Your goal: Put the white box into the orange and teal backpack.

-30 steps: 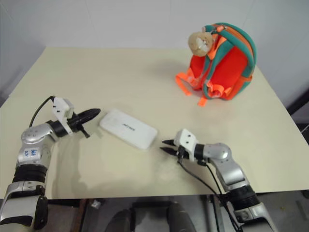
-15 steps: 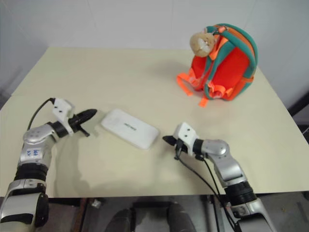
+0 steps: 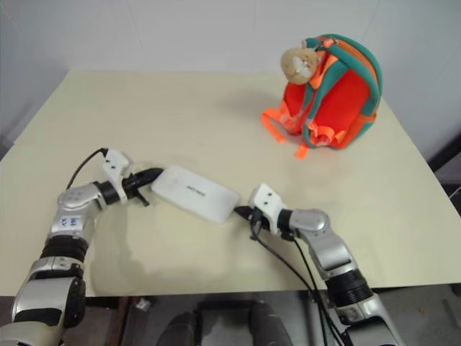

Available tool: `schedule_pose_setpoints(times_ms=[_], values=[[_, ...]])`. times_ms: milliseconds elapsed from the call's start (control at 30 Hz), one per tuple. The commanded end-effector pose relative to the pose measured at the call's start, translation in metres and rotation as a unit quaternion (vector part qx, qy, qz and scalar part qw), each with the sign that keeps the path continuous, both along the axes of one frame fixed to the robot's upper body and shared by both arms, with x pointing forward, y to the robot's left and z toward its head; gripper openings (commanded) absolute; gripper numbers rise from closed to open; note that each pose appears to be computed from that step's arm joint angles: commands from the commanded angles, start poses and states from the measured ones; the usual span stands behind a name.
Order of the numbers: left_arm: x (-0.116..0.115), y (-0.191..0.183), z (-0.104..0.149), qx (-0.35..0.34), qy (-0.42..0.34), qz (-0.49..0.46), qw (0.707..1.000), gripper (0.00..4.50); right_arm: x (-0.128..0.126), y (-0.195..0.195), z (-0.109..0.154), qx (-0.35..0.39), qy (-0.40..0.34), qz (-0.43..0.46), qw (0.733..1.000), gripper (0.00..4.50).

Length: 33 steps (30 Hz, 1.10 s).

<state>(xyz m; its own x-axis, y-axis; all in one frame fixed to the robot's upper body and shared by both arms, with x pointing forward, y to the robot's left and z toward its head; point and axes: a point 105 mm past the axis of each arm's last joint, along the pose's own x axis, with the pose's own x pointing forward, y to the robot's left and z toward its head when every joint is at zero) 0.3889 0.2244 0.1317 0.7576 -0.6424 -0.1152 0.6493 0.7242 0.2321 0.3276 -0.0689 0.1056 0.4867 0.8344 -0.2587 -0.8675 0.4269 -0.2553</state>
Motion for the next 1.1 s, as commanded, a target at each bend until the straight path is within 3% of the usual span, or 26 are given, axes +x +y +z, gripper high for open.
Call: schedule_pose_setpoints(times_ms=[33,233,667,800,1100], values=[[-0.022,-0.013,-0.005,0.004,0.023,-0.063,0.998,0.00,0.000,-0.001,0.020,0.009,-0.031,0.005,0.999,0.02],[-0.043,-0.028,-0.010,-0.004,0.047,-0.094,0.994,0.00,0.007,-0.032,0.025,-0.020,-0.034,-0.013,0.999,0.02],[-0.065,-0.080,-0.029,-0.026,0.082,-0.144,0.986,0.00,0.011,-0.112,0.024,-0.079,-0.003,-0.061,0.995,0.02],[-0.068,-0.083,-0.040,-0.014,0.089,-0.138,0.986,0.00,0.012,-0.119,0.018,-0.078,0.009,-0.072,0.994,0.02],[-0.066,-0.081,-0.036,-0.031,0.087,-0.122,0.988,0.00,0.010,-0.121,0.015,-0.071,0.022,-0.077,0.994,0.02]])
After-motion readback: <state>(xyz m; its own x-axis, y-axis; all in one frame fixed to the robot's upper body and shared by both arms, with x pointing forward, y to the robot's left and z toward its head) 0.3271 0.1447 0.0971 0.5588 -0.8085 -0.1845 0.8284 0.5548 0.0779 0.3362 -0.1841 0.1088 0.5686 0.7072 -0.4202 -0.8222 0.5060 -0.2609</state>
